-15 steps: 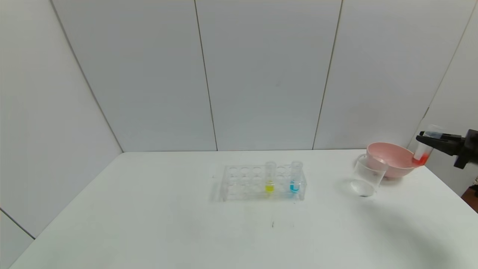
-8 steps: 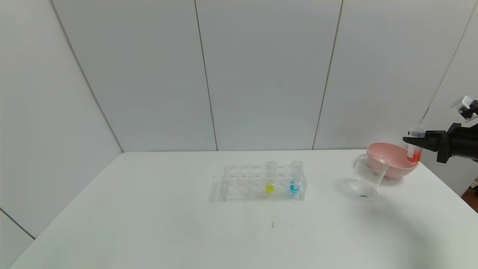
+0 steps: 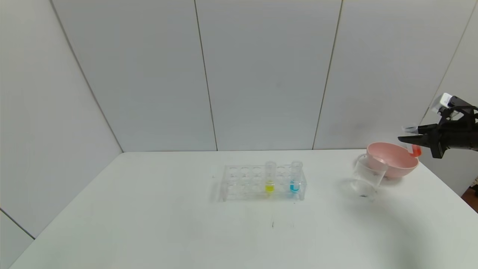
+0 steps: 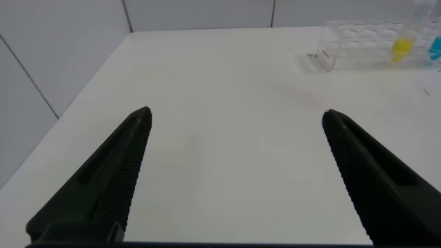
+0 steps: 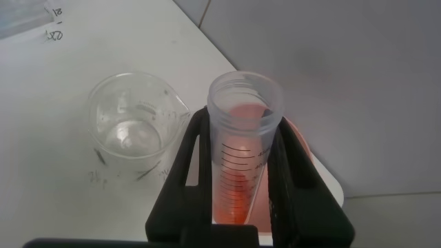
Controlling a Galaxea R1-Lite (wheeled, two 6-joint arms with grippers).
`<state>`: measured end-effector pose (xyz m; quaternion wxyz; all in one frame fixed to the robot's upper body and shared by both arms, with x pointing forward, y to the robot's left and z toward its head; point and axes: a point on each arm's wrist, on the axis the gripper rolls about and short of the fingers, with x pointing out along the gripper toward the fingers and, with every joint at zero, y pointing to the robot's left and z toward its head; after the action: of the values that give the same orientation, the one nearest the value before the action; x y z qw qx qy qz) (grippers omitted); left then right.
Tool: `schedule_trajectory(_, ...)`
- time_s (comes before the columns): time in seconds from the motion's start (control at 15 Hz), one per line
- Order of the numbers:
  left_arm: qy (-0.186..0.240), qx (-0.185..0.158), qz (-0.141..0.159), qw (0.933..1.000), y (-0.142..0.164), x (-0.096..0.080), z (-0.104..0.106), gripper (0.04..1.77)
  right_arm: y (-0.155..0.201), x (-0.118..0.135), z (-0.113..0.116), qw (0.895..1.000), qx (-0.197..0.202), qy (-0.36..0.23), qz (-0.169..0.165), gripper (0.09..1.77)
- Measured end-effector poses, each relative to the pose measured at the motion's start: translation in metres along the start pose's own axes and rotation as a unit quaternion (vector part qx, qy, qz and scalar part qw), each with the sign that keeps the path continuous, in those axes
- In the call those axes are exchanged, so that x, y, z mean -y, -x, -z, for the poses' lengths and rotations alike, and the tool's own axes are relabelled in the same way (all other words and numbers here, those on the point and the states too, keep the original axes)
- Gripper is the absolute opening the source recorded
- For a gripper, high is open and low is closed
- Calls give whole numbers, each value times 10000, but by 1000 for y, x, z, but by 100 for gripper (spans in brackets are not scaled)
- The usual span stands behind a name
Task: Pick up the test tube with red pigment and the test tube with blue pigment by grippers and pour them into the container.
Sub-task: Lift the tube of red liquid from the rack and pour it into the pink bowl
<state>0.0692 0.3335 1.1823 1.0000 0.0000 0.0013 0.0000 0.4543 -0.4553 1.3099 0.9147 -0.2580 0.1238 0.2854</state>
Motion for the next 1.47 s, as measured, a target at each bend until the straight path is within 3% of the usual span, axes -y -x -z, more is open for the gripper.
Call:
schedule_trajectory(0.47, 0, 2, 0, 10000, 0, 0, 0, 176, -24, -15, -5, 9974, -7, 560, -444, 52)
schedule_trajectory(0.67, 0, 0, 0, 10000, 0, 0, 0, 176, -24, -23, -12, 9937, -600, 593, -738, 52)
schedule_trajectory(0.93, 0, 0, 0, 10000, 0, 0, 0, 176, -23, -23, -36, 9867, -1120, 929, -724, 52)
schedule_trajectory(1.27, 0, 2, 0, 10000, 0, 0, 0, 176, -17, -27, -62, 9712, -1913, 1025, -980, 52)
schedule_trajectory(1.47, 0, 2, 0, 10000, 0, 0, 0, 176, -21, -26, -67, 9611, -2301, 1211, -933, 52)
